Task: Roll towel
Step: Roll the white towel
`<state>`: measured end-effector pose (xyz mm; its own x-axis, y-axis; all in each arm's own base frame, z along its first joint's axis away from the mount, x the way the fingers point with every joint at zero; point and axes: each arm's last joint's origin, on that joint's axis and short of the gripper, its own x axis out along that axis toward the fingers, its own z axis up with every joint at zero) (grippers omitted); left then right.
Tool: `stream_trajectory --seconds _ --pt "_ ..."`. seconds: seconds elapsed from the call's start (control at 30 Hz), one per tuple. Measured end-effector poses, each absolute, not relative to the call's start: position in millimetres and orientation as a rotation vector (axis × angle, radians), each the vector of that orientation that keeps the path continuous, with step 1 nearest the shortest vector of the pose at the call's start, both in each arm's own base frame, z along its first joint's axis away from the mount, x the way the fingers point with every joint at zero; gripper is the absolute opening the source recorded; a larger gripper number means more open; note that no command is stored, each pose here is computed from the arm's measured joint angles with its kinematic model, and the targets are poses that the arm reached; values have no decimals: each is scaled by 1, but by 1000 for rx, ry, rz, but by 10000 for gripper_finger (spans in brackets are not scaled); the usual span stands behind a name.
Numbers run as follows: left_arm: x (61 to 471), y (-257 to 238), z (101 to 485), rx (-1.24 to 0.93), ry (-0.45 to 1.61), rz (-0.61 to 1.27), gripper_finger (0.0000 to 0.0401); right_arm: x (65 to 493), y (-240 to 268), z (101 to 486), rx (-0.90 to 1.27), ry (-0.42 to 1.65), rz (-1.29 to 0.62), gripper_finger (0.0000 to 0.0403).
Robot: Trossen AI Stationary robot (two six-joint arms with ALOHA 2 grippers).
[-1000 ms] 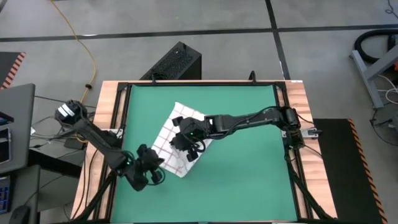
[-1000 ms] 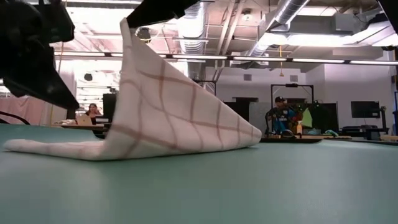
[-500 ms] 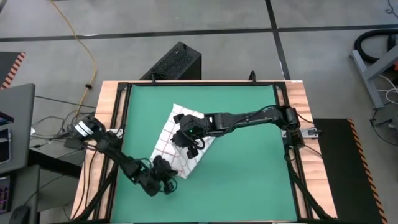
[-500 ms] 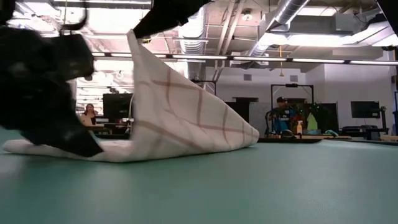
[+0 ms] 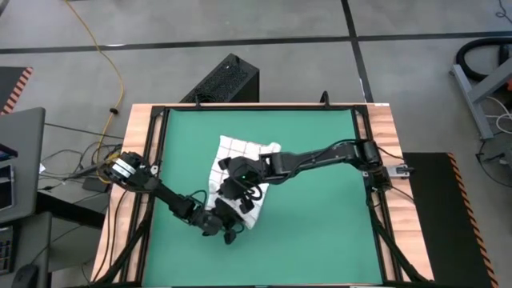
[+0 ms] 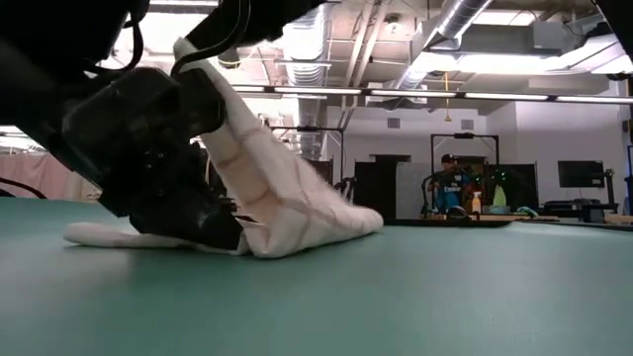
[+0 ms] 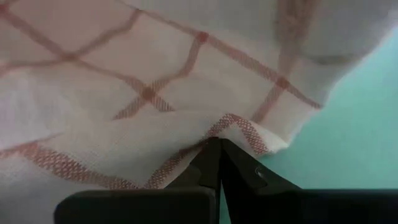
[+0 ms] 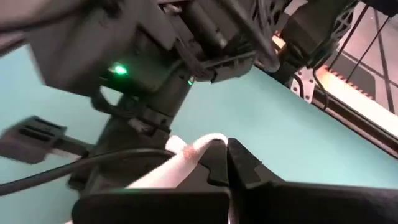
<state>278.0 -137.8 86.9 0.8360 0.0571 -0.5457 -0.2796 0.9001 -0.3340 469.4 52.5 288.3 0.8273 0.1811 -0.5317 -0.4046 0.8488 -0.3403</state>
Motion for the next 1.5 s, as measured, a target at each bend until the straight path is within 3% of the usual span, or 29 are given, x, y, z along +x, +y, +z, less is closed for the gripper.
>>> stream_trajectory --seconds 0.2,0.37,0.5,0.83,1.1,1.5 --pt "266 -140 113 -473 637 123 0 471 51 285 -477 516 335 1" --pt "244 -135 162 -487 659 64 0 472 52 282 -486 516 340 1" --pt "214 -131 184 -485 698 148 0 474 51 285 -491 477 335 1" --pt "158 -151 143 -531 813 372 0 477 45 289 -495 438 320 1" --pt "170 -164 108 -557 774 434 0 486 47 285 -491 350 369 0" --pt "171 -170 104 -602 790 406 0 503 63 244 -433 346 480 0"
